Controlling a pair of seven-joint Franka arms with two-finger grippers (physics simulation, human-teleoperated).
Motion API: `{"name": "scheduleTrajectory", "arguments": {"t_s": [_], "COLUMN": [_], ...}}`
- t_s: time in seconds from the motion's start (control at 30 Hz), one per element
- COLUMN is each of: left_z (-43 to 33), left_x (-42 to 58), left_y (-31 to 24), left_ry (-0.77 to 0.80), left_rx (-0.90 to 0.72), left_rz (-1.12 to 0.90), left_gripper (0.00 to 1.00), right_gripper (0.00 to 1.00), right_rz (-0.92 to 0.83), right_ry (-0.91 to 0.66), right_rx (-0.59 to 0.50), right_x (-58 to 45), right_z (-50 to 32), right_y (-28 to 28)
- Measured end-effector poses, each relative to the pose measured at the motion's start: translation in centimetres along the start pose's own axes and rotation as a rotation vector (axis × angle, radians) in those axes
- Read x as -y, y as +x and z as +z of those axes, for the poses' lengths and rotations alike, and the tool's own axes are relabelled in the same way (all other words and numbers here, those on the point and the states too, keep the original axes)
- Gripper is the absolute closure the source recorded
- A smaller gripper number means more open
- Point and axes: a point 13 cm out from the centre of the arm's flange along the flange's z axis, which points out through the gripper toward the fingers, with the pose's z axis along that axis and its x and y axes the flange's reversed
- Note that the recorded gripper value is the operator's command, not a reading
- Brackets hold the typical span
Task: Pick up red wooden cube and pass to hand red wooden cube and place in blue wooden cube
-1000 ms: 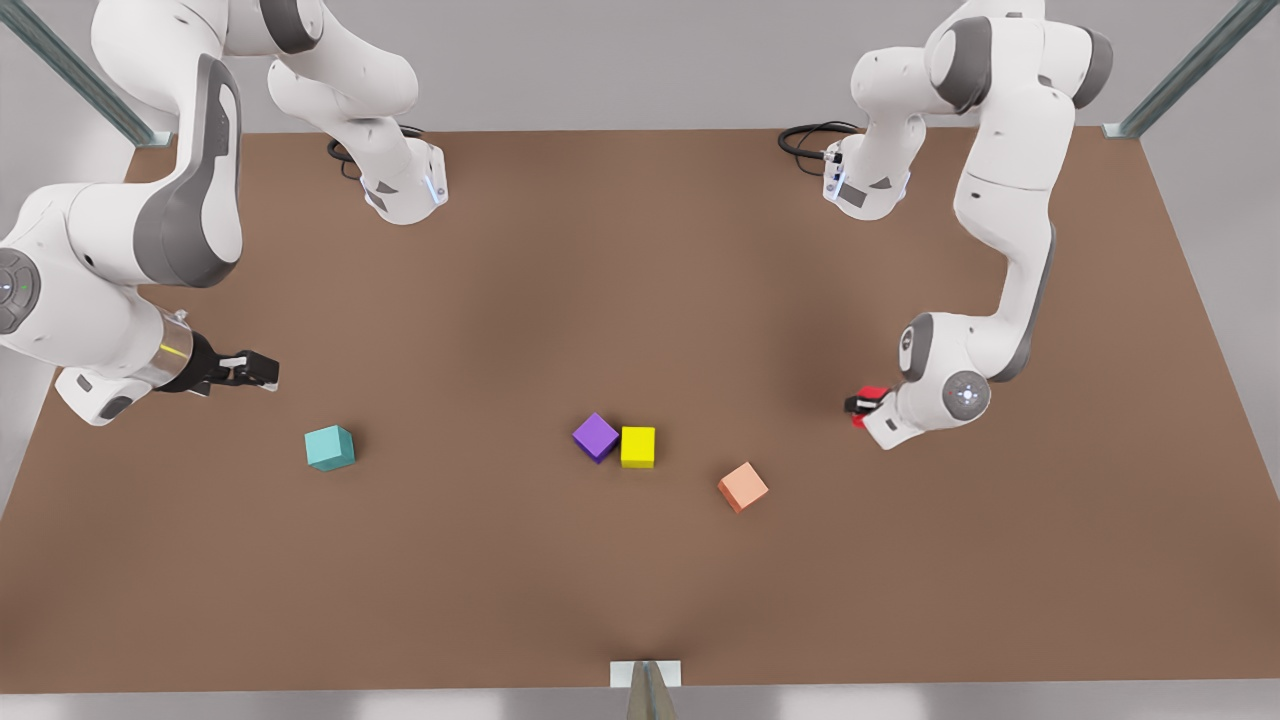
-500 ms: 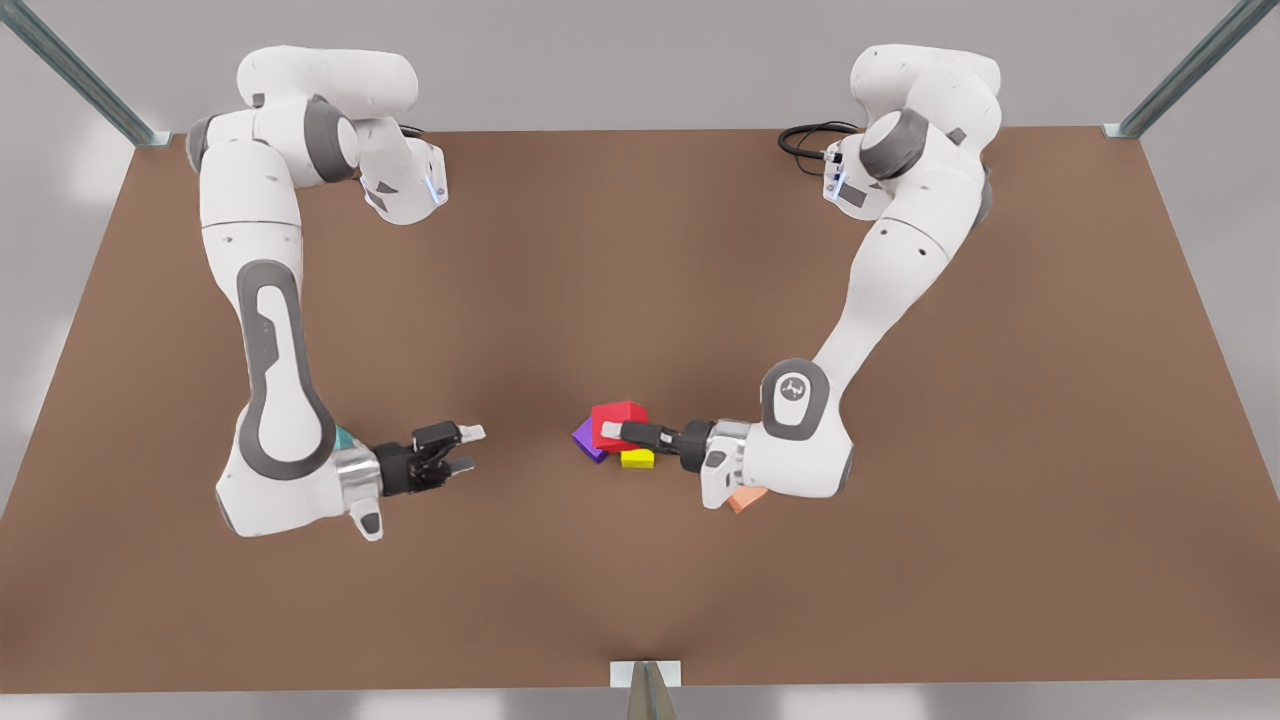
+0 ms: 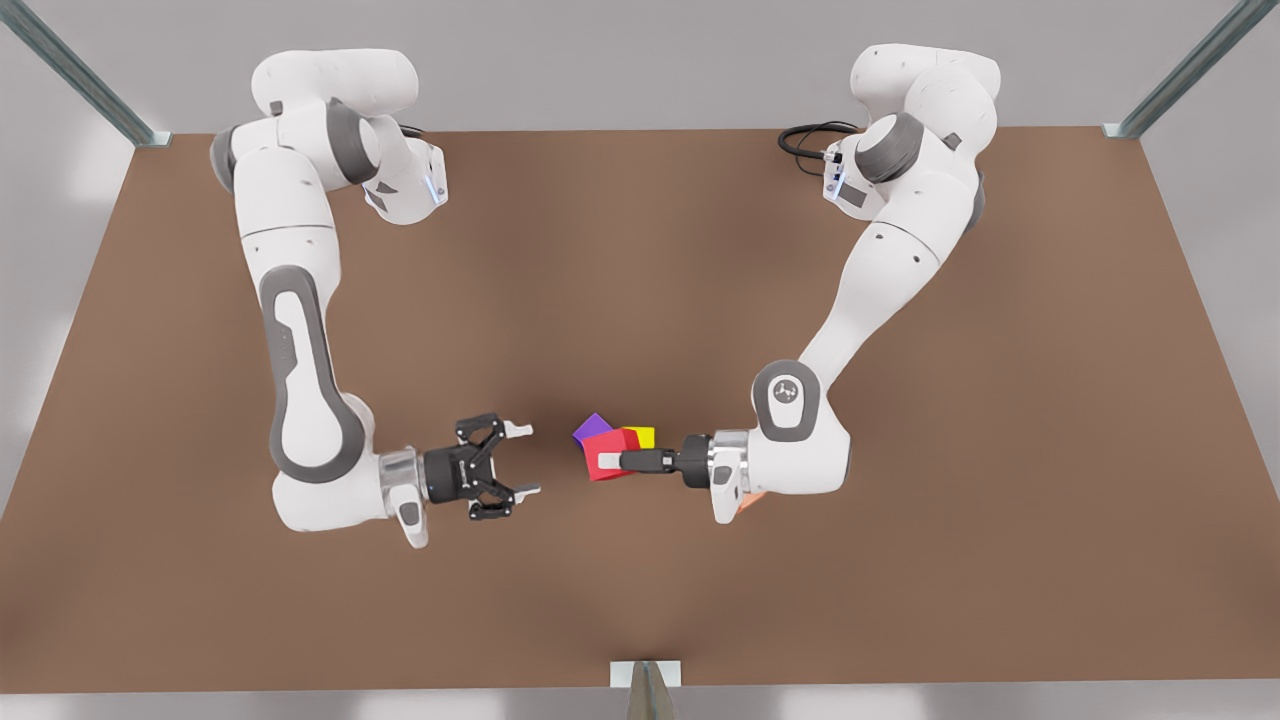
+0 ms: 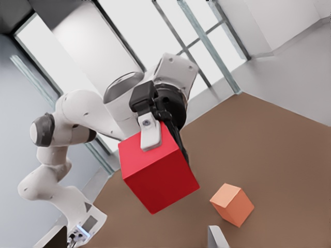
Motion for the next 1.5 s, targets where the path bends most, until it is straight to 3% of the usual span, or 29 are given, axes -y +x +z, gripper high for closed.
{"name": "scheduleTrajectory", "arguments": {"t_s": [0.6, 1.5], "left_z": [0.2, 0.0], "left_x": [0.7, 0.7], "left_y": [0.0, 0.1], "left_ry": [0.103, 0.108], "left_rx": [0.001, -0.006], "left_rz": [-0.014, 0.059], "left_gripper": [0.45, 0.45], "right_gripper": [0.00, 0.00], "right_rz": [-0.225, -0.313], "right_ry": [0.071, -0.001], "right_rx": [0.146, 0.196], "right_x": [2.6, 0.3], "right_z": [5.2, 9.0], "right_y": [-2.4, -2.7]}}
